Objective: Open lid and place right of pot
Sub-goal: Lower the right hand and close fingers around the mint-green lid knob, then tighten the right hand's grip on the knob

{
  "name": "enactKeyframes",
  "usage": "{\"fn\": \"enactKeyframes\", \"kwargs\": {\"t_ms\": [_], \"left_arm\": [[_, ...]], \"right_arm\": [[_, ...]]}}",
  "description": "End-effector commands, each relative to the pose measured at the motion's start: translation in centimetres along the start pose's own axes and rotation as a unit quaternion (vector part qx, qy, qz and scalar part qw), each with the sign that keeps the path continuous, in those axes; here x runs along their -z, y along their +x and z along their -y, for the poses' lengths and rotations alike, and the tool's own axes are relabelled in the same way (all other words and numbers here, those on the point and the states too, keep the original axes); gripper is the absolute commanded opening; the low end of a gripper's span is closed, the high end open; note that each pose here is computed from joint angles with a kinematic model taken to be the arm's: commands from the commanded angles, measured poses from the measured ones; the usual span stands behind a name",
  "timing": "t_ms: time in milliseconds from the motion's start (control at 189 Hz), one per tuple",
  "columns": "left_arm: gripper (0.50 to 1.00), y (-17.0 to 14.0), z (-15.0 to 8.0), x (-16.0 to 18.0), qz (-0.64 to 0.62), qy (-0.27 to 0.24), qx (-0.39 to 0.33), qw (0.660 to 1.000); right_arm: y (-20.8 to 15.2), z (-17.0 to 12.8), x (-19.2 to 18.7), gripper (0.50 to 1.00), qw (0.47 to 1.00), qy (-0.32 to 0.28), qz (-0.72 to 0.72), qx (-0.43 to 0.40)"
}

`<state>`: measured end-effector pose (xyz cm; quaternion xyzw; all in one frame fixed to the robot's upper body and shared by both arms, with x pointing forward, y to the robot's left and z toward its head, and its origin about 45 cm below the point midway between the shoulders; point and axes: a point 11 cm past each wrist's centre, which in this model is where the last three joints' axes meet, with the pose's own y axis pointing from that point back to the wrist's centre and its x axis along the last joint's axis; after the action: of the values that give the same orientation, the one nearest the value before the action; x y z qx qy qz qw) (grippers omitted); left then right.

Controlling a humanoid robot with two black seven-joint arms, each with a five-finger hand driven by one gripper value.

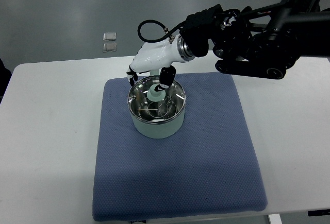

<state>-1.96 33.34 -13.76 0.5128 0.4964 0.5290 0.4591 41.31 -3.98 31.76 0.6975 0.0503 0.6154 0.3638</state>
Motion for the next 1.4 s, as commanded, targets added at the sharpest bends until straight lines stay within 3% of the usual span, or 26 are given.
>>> {"fn": "enactKeyframes", "kwargs": {"t_ms": [0, 556, 990, 1392], "left_arm": [[1.0, 0.0, 0.0, 0.1, 0.0, 0.001, 0.0, 1.0], [1.0, 0.0, 0.0, 0.0, 0.0, 0.0, 0.0, 1.0], [1.0, 0.0, 0.0, 0.0, 0.0, 0.0, 0.0, 1.0], [1.0, 0.0, 0.0, 0.1, 0.0, 0.001, 0.0, 1.0]], "right_arm": [[-0.8, 0.2, -0.1, 0.711, 1.0, -0.003, 0.008, 0.0], [-2.4, 0.1, -1.3, 0.709, 1.0, -0.016, 0.026, -0.003], [-3.1, 0.2, -1.6, 0.664, 0.999, -0.021, 0.033, -0.004], [-3.4, 0.3, -1.8, 0.66, 0.999, -0.023, 0.026, 0.0]]}}
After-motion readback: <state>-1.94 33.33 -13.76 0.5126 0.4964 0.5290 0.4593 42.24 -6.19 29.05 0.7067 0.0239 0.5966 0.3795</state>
